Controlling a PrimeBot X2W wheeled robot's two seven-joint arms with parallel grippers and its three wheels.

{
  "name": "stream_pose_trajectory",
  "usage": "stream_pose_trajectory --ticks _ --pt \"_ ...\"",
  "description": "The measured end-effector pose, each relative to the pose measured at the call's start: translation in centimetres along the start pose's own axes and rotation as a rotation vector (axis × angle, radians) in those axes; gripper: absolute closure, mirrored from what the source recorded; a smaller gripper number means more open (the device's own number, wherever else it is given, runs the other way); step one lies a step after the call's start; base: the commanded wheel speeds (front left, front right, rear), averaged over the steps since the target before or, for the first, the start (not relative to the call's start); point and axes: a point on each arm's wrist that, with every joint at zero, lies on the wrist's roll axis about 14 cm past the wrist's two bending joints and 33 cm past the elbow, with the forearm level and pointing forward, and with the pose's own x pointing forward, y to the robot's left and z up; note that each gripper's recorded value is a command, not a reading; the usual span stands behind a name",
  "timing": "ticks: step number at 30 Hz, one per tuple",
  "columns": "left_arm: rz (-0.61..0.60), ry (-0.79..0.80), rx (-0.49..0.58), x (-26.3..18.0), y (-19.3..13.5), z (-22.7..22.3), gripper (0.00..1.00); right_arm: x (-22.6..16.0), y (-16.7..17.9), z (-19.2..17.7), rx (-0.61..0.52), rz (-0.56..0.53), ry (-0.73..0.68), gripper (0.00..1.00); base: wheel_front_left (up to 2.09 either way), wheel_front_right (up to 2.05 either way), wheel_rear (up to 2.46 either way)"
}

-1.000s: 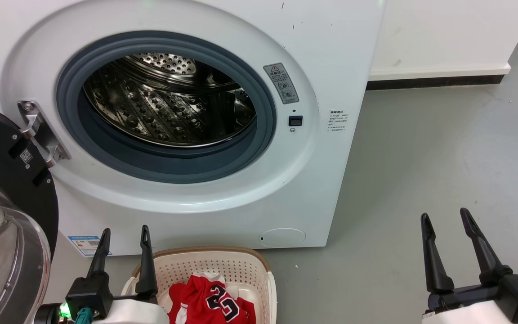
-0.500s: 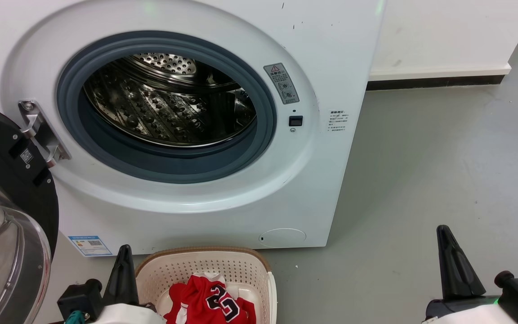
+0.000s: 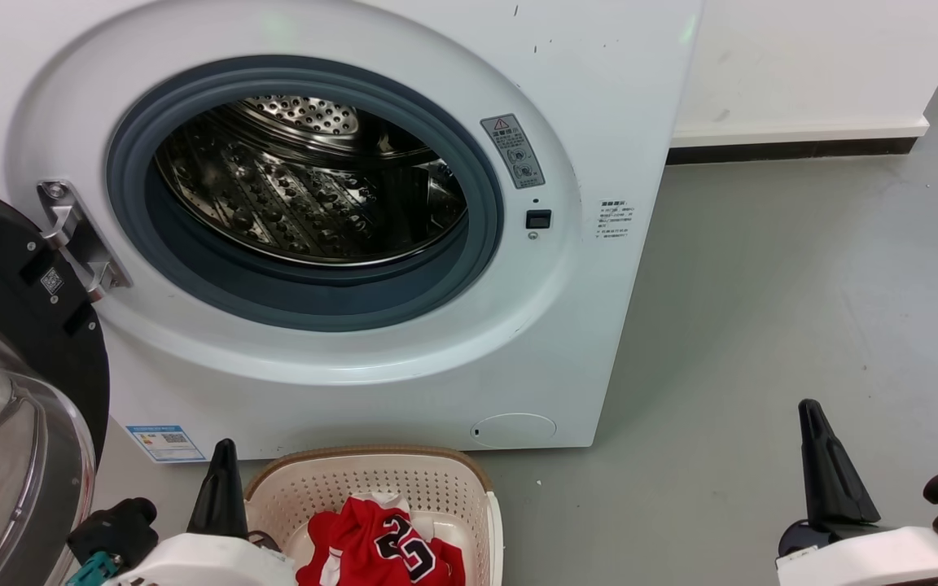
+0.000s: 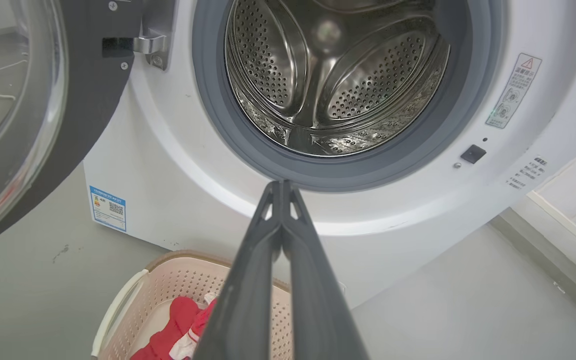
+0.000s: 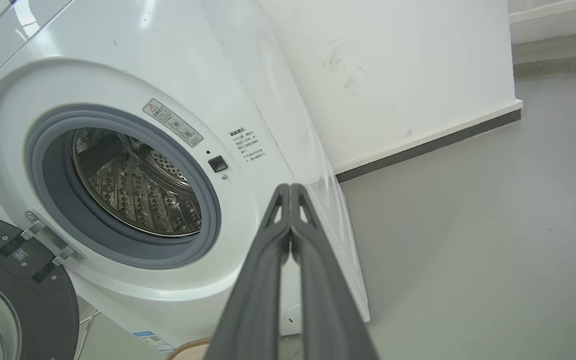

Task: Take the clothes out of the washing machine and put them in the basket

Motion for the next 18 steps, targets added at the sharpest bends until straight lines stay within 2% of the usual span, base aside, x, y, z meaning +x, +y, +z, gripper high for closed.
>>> stream_pose_trajectory --ticks 18 --pt "0.016 0.037 -0.284 0.56 0.38 -0.12 1.00 0.97 -0.89 -0.36 0.279 -0.047 0.021 1.00 0.00 0.00 0.00"
